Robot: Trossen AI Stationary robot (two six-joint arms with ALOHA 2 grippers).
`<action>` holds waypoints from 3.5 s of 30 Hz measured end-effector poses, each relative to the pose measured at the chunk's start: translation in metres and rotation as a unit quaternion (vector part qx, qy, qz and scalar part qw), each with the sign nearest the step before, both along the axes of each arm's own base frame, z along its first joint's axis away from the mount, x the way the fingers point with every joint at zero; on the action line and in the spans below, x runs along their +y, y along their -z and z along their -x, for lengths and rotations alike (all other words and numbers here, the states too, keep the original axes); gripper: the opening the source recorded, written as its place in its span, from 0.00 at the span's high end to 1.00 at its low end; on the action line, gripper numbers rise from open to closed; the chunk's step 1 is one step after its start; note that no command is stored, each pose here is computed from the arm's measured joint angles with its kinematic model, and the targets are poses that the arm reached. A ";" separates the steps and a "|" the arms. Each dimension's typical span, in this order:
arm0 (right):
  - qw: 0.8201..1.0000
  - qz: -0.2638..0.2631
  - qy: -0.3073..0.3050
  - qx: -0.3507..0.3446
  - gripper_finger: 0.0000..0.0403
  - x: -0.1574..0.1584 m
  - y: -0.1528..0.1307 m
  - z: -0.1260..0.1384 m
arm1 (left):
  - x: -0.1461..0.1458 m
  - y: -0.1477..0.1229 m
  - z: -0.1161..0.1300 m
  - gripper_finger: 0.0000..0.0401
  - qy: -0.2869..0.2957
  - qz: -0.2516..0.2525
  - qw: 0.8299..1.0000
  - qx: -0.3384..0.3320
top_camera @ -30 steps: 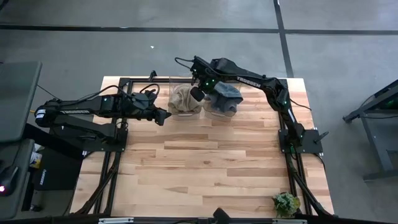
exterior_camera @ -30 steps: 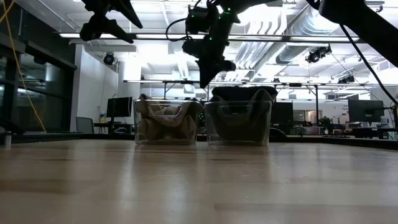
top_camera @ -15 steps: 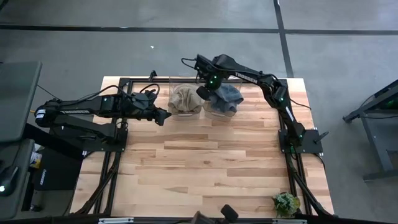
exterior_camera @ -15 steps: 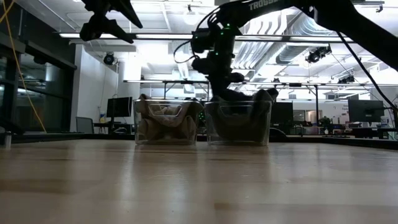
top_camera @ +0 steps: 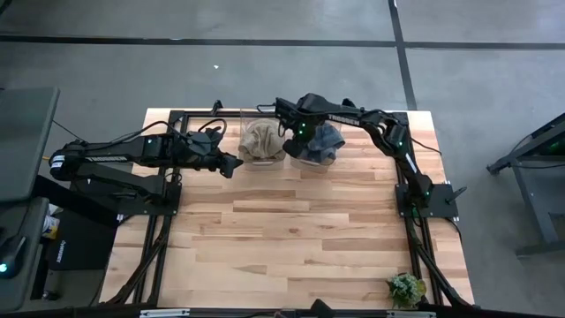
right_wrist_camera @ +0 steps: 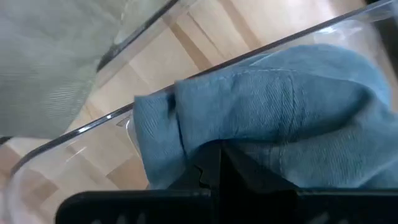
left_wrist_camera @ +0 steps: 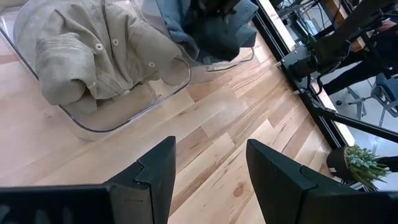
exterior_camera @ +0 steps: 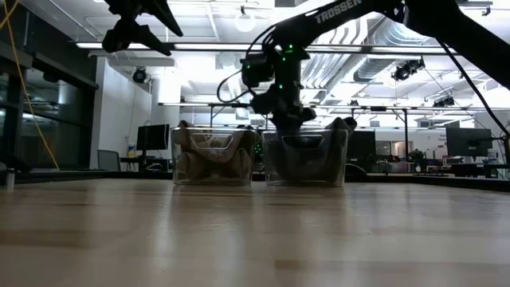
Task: Pick & Place hat
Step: Put the blue cap into the right transparent bin
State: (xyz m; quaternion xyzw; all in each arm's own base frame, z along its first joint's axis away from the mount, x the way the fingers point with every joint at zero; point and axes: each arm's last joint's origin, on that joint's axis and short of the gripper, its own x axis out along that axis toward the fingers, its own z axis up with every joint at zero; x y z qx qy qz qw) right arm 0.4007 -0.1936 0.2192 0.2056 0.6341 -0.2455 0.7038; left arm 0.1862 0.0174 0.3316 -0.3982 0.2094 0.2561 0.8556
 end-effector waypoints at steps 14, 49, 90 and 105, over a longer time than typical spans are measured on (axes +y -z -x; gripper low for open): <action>0.999 0.013 -0.026 -0.023 1.00 0.003 -0.024 -0.005 | 0.000 0.000 0.000 0.56 -0.001 -0.001 1.000 0.000; 0.998 0.019 0.026 0.045 1.00 0.029 -0.080 0.139 | 0.000 0.000 0.000 0.56 0.001 -0.001 1.000 0.001; 0.990 -0.004 0.087 -0.111 1.00 0.024 -0.007 0.127 | 0.000 0.000 0.000 0.56 -0.008 0.010 1.000 -0.006; 0.995 -0.042 0.078 -0.056 1.00 0.029 -0.047 0.134 | 0.000 0.000 0.000 0.56 -0.014 0.018 1.000 -0.007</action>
